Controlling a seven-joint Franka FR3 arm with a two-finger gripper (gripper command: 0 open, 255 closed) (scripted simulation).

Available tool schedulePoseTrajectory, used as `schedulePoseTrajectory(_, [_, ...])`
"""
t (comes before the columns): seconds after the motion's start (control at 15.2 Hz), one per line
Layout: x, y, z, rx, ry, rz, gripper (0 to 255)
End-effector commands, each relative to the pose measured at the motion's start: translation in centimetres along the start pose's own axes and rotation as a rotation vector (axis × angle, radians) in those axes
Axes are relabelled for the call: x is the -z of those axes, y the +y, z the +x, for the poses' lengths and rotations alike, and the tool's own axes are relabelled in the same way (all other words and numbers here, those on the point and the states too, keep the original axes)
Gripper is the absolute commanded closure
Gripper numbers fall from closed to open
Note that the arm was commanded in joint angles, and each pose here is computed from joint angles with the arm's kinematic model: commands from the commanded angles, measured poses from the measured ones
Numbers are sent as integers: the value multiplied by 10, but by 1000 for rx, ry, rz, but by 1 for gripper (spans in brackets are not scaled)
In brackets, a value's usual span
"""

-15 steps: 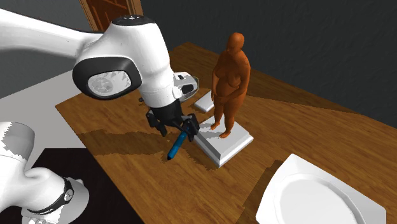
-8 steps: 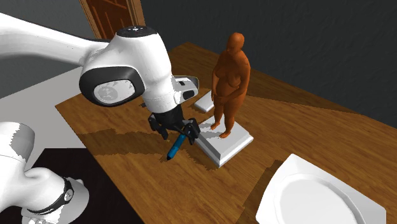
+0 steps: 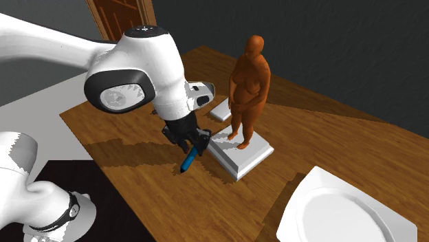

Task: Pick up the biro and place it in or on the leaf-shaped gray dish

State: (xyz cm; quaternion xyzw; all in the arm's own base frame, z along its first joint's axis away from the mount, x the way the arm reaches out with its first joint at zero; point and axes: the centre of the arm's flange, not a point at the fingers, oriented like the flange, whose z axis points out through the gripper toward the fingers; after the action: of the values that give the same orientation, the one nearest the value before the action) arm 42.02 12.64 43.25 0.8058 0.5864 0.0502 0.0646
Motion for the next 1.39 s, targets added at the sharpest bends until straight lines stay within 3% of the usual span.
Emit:
schedulePoseTrajectory(0.0, [-3,1,-2,-3,-3,2,255])
schedulePoseTrajectory(0.26, [-4,2,-2,-4,-2,2,255])
schedulePoseTrajectory(1.32, [80,15,-1,-4,-2,2,255])
